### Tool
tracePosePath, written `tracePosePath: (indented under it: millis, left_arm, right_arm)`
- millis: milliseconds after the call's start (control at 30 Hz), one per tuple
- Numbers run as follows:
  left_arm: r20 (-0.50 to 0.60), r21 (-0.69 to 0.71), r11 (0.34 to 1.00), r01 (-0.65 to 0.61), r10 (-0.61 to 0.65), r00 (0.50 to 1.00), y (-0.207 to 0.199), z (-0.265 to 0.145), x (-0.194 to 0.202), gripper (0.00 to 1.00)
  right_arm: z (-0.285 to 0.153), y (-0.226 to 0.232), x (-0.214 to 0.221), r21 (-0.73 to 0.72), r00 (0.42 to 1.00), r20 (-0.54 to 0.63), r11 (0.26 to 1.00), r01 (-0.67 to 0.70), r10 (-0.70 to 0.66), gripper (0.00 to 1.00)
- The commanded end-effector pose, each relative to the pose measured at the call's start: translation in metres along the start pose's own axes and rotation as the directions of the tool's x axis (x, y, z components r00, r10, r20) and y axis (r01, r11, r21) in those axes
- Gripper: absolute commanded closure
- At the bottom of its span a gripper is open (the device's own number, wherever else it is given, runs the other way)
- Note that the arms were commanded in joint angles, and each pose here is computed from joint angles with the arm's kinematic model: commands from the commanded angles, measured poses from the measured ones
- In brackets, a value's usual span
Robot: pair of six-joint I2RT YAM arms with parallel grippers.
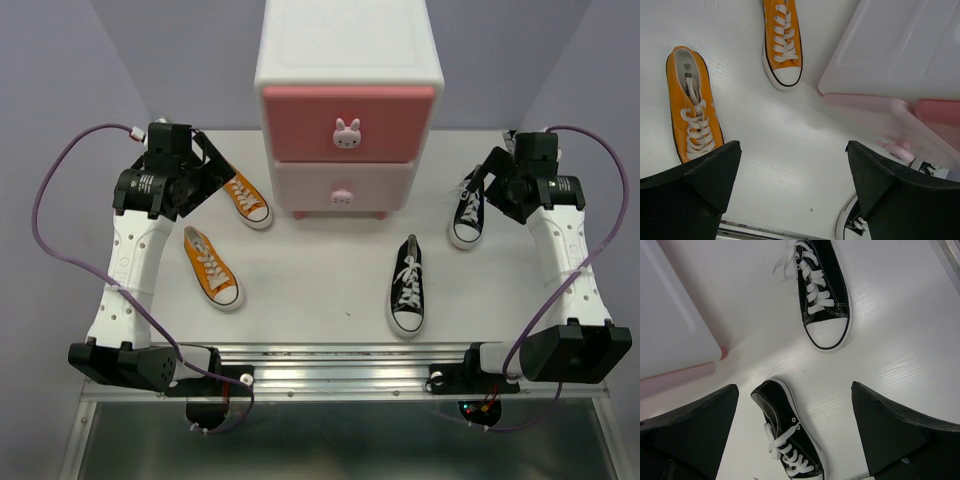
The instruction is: Place and organize the shoes in the shoe cabinet
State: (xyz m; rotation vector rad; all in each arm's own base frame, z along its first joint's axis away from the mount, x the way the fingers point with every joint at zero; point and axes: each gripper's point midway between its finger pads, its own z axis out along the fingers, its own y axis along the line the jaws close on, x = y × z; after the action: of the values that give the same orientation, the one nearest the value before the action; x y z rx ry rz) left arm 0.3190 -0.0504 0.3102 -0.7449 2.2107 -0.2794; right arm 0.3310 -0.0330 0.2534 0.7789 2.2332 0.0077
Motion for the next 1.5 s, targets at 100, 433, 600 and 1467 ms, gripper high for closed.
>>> tracePosePath:
  millis: [100,433,600,1467]
  left_arm:
    - [0.071,0.069,0.997,0.015,-0.02,0.997,-0.015,-0.013,-0.02,0.01]
    - [0.102,0.099,0.995,-0.02,0.01,0.995,-0.023,-0.021,-0.031,0.01]
    - [0.085,0.082,0.996,-0.046,0.039,0.996,-0.02,-0.018,-0.027,0.01]
    - [0.303,0.621,0.771,-0.142,-0.069,0.951,-0.182,-0.102,-0.142,0.01]
  right_arm:
    - [-0.037,0.025,-0.036,-0.158,0.99,0.137,0.986,0.046,-0.025,0.0]
    - [-0.083,0.065,-0.046,-0.402,0.968,0.221,0.893,0.202,-0.119,0.0]
    - [-0.114,0.078,-0.046,-0.476,0.95,0.256,0.832,0.285,-0.179,0.0]
    - [-0.168,0.213,0.026,-0.628,0.881,0.283,0.62,0.47,-0.38,0.0]
